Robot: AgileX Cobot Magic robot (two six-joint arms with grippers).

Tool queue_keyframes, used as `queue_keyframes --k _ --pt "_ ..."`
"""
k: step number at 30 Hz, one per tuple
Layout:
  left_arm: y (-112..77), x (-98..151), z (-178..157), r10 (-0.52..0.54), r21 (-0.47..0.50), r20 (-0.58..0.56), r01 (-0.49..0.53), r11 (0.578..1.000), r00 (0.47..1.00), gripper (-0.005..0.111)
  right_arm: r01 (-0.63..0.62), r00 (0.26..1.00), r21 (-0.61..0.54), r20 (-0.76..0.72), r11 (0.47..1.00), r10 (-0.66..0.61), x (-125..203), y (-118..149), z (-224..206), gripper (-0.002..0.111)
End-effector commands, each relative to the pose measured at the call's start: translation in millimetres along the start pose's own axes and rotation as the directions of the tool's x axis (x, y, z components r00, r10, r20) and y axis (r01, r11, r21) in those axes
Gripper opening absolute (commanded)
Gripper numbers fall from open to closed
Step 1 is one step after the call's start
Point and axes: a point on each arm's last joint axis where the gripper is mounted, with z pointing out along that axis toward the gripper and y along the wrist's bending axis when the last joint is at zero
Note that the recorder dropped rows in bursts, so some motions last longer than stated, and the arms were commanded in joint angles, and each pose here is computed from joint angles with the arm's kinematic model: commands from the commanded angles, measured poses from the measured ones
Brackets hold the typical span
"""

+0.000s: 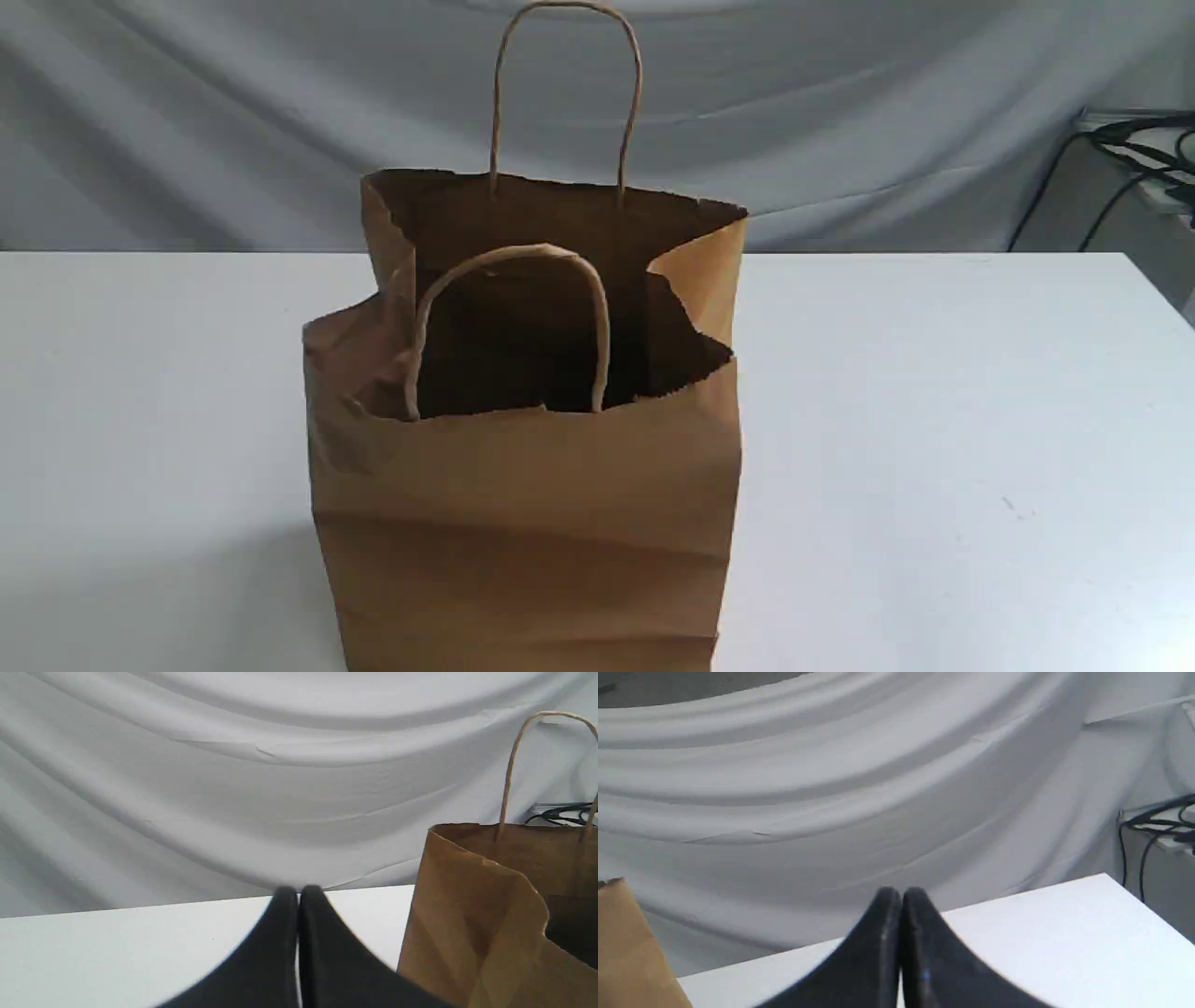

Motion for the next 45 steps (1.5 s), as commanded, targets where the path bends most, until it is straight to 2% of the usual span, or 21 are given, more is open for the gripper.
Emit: queue_keyframes --k 1,8,13,19,23,24,26,29,34,38,45 --pt "0.1 1.4 -1.0 -0.006 -0.001 0.002 0.006 1.0 1.0 0.0 -0.013 1.0 -0.009 0.014 1.0 0.013 0.2 0.7 -0.7 0.0" --pt "0.1 1.4 -1.0 -0.006 -0.001 0.002 0.006 1.0 1.0 0.0 0.021 0.999 -0.054 0.04 0.998 -0.019 -1.7 4.7 -0.8 0.0" --pt "0.1 1.4 -1.0 -0.006 -0.001 0.002 0.006 1.0 1.0 0.0 0.066 0.996 0.019 0.057 0.998 -0.067 -3.5 -1.6 -0.8 0.0" --pt "0.1 1.4 -1.0 -0.006 -0.001 0.002 0.006 1.0 1.0 0.0 0.301 0.953 0.077 -0.001 0.951 -0.302 1.0 -7.3 -0.9 0.0" --pt "0.1 1.4 -1.0 -0.006 -0.001 0.002 0.006 1.0 1.0 0.0 0.328 0.945 0.077 -0.036 0.942 -0.326 8.7 -9.7 -1.0 0.0" --pt "0.1 1.4 -1.0 -0.006 -0.001 0.002 0.006 1.0 1.0 0.0 0.325 0.943 0.08 -0.097 0.942 -0.317 13.9 -11.7 -1.4 0.0" --pt "0.1 1.4 -1.0 -0.006 -0.001 0.002 0.006 1.0 1.0 0.0 0.352 0.932 0.077 -0.124 0.933 -0.342 16.0 -12.5 -1.8 0.0" --pt "0.1 1.4 -1.0 -0.006 -0.001 0.002 0.006 1.0 1.0 0.0 0.388 0.917 0.07 -0.127 0.919 -0.378 16.3 -12.5 -2.9 0.0" --pt "0.1 1.4 -1.0 -0.006 -0.001 0.002 0.006 1.0 1.0 0.0 0.38 0.915 0.073 -0.171 0.922 -0.364 20.7 -14.2 -6.4 0.0" --pt "0.1 1.4 -1.0 -0.006 -0.001 0.002 0.006 1.0 1.0 0.0 0.278 0.948 0.081 -0.185 0.957 -0.259 23.0 -13.9 -6.7 0.0" --pt "0.1 1.4 -1.0 -0.006 -0.001 0.002 0.006 1.0 1.0 0.0 0.276 0.948 0.081 -0.185 0.958 -0.258 23.0 -13.9 -6.7 0.0"
